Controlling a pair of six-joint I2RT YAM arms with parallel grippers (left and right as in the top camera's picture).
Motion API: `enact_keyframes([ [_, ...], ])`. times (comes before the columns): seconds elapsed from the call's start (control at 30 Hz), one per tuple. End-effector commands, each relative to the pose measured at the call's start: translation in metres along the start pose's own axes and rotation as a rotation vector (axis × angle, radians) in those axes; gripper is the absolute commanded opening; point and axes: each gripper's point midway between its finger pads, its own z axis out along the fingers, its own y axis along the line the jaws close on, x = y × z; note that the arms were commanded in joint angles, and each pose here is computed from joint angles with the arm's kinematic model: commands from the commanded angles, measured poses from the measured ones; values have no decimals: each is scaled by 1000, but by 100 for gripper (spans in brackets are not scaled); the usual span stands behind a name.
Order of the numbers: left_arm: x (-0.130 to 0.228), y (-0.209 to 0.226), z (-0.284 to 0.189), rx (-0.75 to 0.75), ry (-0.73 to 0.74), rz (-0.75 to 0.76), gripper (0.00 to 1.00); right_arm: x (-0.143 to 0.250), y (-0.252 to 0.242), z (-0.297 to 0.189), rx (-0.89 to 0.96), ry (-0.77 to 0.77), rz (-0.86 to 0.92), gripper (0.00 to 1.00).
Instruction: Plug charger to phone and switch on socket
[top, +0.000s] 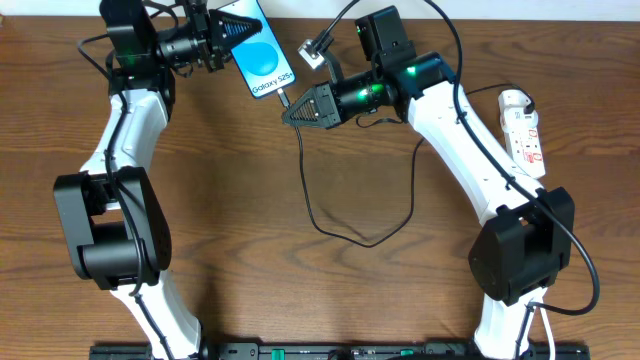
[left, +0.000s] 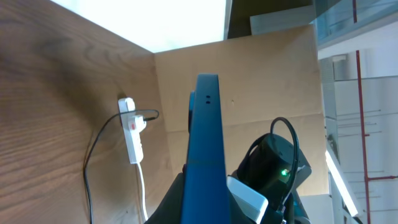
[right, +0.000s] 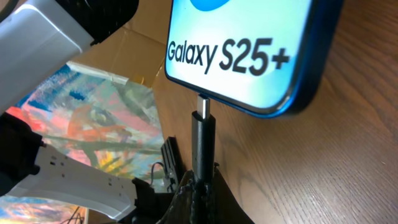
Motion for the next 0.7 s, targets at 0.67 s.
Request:
enact_keyframes([
  [0.67, -10, -14, 4, -2, -61, 15, 7, -10, 0, -17, 0, -43, 126, 1],
])
